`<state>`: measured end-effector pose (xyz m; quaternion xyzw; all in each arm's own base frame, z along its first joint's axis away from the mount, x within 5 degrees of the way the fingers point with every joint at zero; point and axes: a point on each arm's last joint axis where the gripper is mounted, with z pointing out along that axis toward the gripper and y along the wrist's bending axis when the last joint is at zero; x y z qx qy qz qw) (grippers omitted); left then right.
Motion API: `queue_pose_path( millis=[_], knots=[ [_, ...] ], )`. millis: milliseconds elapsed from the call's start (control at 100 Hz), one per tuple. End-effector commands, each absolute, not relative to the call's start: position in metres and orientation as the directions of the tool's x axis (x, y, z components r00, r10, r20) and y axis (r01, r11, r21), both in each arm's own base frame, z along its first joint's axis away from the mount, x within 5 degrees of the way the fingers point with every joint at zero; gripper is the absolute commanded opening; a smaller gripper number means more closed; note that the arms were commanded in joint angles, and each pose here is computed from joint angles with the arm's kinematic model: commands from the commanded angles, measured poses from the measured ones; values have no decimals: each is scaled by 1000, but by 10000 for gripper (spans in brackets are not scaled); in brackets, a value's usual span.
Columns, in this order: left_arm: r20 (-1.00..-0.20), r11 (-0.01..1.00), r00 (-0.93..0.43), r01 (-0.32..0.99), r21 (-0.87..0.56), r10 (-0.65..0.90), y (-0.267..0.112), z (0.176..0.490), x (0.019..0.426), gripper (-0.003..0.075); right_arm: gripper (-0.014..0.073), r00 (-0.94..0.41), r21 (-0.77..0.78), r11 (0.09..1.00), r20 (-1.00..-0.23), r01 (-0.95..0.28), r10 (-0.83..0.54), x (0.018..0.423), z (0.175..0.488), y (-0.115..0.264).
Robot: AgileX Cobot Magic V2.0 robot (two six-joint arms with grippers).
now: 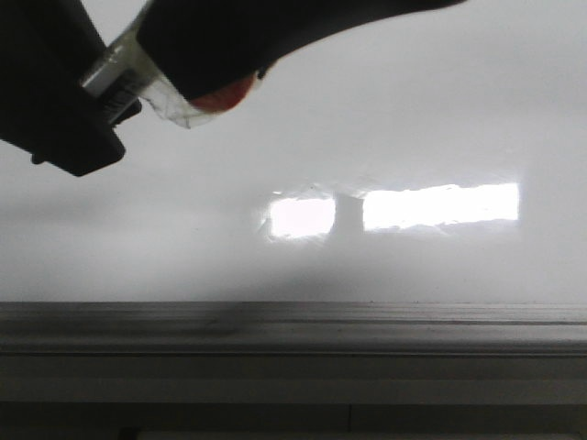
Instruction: Write number 0 on whiteboard
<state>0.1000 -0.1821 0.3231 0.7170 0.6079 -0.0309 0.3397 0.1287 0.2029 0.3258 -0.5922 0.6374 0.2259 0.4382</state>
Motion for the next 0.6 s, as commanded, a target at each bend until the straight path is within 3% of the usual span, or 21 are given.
queue_pose_path(
  millis=[0, 150, 300, 500, 590],
  knots=[
    [-527, -9, 323, 858, 514, 786, -186, 343, 99, -20, 46, 95, -244, 242, -861, -939, -499, 132, 342, 204],
    [-532, 0, 312, 862, 507, 787, -186, 343, 99, -20, 39, 95, -244, 241, -861, -939, -499, 132, 342, 204],
    [-604, 103, 215, 889, 446, 767, -186, 346, 99, -9, -69, 55, -197, 256, -880, -947, -472, 130, 343, 205],
    [-679, 164, 147, 914, 371, 719, -179, 354, 91, 212, -66, 38, -176, 256, -884, -951, -467, 130, 342, 205],
    [-703, 179, 139, 916, 359, 698, -171, 361, 87, 268, -66, 32, -169, 252, -882, -953, -469, 129, 341, 205]
  ],
)
